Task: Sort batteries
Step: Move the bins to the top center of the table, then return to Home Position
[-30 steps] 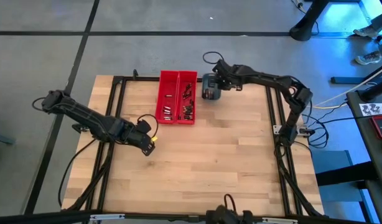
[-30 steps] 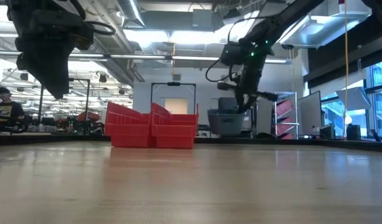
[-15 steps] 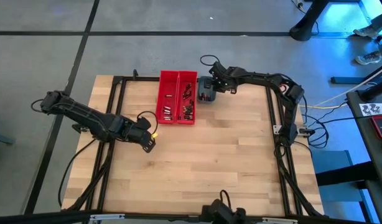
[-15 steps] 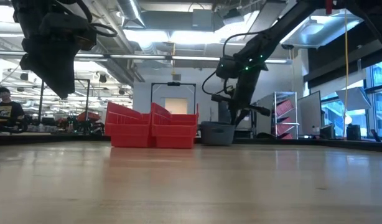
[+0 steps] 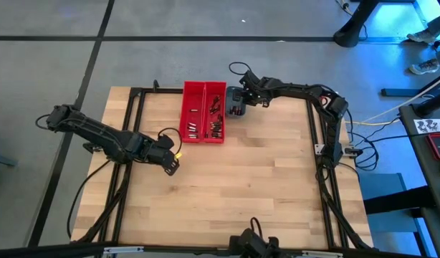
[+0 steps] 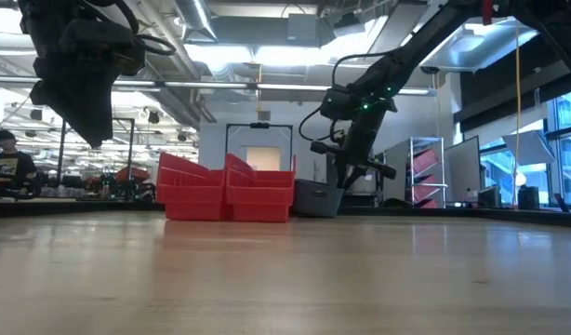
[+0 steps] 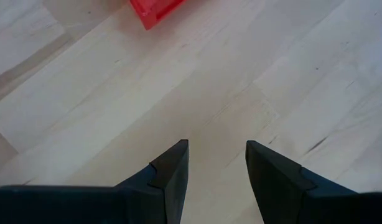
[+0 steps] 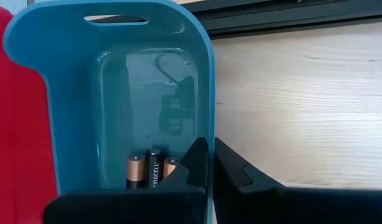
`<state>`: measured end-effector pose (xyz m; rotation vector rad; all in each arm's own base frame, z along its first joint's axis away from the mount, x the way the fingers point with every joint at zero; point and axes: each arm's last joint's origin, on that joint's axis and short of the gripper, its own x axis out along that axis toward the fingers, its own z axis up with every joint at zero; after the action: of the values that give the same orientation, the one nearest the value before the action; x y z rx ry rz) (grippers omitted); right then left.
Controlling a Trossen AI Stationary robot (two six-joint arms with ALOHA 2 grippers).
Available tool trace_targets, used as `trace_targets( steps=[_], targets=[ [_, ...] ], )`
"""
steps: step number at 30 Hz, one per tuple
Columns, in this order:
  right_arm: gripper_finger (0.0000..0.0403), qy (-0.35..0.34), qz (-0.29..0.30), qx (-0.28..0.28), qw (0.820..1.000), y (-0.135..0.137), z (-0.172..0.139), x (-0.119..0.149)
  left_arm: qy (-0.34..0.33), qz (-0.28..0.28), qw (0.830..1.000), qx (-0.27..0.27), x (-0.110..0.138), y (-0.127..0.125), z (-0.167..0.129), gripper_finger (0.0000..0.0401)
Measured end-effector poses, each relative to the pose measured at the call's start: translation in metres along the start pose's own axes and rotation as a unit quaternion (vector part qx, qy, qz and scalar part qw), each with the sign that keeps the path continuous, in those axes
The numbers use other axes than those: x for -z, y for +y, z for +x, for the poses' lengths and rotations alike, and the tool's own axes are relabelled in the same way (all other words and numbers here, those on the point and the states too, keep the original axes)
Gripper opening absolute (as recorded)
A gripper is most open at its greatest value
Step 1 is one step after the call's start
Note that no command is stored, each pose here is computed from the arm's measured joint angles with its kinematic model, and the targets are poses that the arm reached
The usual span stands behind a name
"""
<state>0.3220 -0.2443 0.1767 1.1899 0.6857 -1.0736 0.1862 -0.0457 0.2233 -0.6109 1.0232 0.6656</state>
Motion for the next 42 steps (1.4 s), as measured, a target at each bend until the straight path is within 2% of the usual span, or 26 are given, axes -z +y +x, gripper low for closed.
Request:
trace_targets(
  steps=[3, 6, 14, 18, 22, 27, 32, 36, 39, 42],
  targets=[
    [0.0005, -0.001, -0.001, 0.001, 1.000, 0.000, 0.000, 0.000, 0.000, -0.001, 1.000, 0.000, 0.000, 0.000, 0.000, 0.0149],
    [0.0026, -0.003, -0.002, 0.003, 1.000, 0.000, 0.000, 0.000, 0.000, 0.000, 1.000, 0.000, 0.000, 0.000, 0.000, 0.0149],
    [0.0141, -0.004, -0.004, 0.002, 1.000, 0.000, 0.000, 0.000, 0.001, 0.000, 1.000, -0.001, 0.000, 0.000, 0.000, 0.0149],
    [0.0179, -0.013, -0.007, -0.011, 1.000, 0.003, -0.008, -0.002, 0.001, -0.003, 1.000, 0.000, 0.000, 0.000, 0.000, 0.0149],
    [0.0192, -0.037, -0.023, -0.028, 0.999, 0.007, -0.027, -0.006, 0.003, -0.010, 1.000, 0.000, 0.000, 0.000, 0.000, 0.0149],
    [0.0193, -0.047, -0.079, -0.045, 0.995, 0.010, -0.057, -0.006, 0.003, -0.016, 1.000, 0.006, -0.002, 0.004, -0.004, 0.0149],
    [0.0193, -0.020, -0.157, -0.059, 0.986, 0.017, -0.100, 0.020, -0.024, -0.028, 0.999, 0.039, -0.011, 0.015, -0.018, 0.0149],
    [0.0193, -0.037, -0.229, -0.081, 0.969, 0.027, -0.145, 0.053, -0.061, -0.038, 0.996, 0.060, -0.019, 0.030, -0.032, 0.0149],
    [0.0193, -0.051, -0.294, -0.129, 0.946, 0.037, -0.179, 0.087, -0.094, -0.045, 0.992, 0.066, -0.023, 0.040, -0.042, 0.0149],
    [0.0193, -0.043, -0.366, -0.189, 0.910, 0.044, -0.212, 0.129, -0.117, -0.048, 0.990, 0.068, -0.026, 0.049, -0.048, 0.0149]
  ],
)
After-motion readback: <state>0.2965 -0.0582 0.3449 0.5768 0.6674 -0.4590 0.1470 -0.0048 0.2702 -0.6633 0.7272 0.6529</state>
